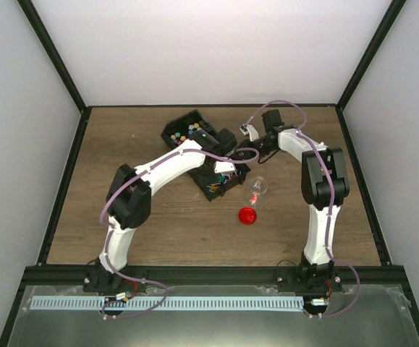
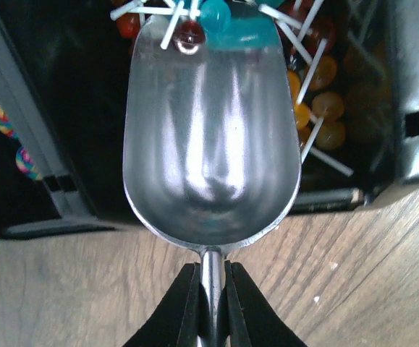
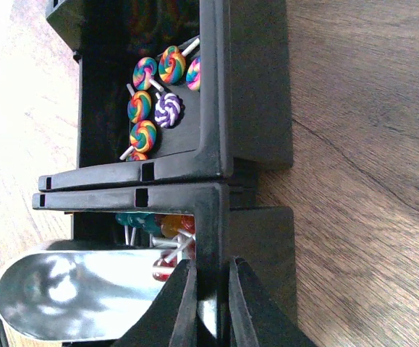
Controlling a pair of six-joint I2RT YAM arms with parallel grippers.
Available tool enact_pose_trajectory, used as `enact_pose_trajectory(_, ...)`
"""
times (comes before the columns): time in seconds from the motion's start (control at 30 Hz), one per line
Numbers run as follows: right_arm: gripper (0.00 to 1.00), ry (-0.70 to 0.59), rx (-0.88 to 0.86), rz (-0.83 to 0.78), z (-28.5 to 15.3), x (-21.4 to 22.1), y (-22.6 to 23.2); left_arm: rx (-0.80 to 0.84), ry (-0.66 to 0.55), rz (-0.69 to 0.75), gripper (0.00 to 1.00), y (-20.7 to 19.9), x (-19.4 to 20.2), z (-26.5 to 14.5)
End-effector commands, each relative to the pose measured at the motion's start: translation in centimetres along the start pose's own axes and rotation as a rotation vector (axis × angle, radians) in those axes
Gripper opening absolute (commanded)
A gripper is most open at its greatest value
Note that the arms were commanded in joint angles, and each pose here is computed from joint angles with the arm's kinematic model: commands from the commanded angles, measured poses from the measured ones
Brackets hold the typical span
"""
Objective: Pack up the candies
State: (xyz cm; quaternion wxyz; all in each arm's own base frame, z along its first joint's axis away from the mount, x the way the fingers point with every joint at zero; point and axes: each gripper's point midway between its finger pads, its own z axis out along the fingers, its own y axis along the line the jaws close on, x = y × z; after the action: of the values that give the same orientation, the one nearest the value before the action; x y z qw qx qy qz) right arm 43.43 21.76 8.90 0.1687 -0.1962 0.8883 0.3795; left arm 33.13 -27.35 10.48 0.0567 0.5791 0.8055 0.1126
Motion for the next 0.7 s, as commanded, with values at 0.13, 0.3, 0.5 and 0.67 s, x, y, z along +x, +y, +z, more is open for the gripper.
enact_pose_trajectory(0.13, 0.01, -0.033, -0.049, -0.007, -1.3, -0.8, 2.3, 0.15, -0.202, -0.021, 0.04, -3.1, -2.5, 3.6)
enact_pose_trajectory(0.3, 0.01, -0.03, -0.05, 0.001, -1.1, -0.5, 2.1, 0.172, -0.311, -0.073, 0.04, -3.2, -4.2, 4.6)
enact_pose_trajectory(0.5, 0.01, -0.029, -0.037, -0.008, -1.2, -0.4, 2.1, 0.202, -0.431, -0.158, 0.04, -2.5, -5.1, 4.7)
enact_pose_trajectory(0.67, 0.01, -0.031, -0.018, -0.019, -1.3, -0.8, 1.7, 0.211, -0.482, -0.204, 0.04, -2.0, -3.8, 4.6)
